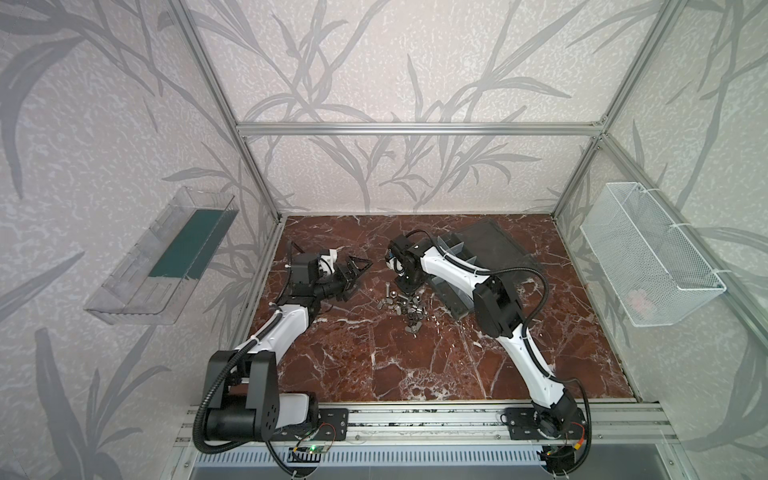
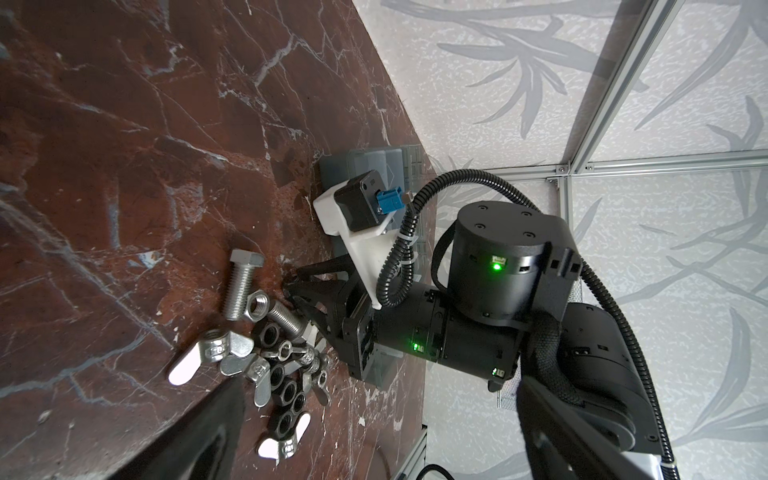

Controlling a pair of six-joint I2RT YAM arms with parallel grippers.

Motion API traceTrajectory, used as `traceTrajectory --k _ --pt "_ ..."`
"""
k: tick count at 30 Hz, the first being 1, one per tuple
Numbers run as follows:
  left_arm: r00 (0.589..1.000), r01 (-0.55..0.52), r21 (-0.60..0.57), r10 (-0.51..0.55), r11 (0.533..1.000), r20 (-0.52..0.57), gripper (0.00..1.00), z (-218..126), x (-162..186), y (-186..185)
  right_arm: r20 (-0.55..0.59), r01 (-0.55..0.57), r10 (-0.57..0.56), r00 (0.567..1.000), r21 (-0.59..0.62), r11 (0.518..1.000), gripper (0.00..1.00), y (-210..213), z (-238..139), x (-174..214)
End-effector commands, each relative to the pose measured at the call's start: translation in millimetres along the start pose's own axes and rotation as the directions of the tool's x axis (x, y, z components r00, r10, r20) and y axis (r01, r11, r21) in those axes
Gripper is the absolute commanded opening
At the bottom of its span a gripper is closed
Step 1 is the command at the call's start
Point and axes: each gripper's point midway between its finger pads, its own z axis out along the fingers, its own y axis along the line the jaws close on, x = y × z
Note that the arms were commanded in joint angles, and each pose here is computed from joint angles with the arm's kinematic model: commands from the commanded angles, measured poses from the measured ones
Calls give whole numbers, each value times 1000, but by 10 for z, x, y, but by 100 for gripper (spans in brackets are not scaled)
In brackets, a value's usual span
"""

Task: Sort the screws and nuts into containers

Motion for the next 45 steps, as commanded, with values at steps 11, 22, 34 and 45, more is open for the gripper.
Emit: traceTrajectory --k 11,22,34,45 --pt "1000 -10 39 10 999 20 100 -53 -27 -76 38 -16 17 999 -19 1000 5 58 -260 -220" --pt "996 -82 74 80 994 26 99 -60 37 -269 165 -93 90 982 9 996 5 -254 -883 -518" --pt "960 -271 48 274 961 -52 99 179 477 -655 150 -222 211 966 63 973 5 -870 -987 -309" --pt "934 -346 21 346 938 -88 99 308 605 -750 133 -265 255 958 62 962 8 -1074 -833 -147"
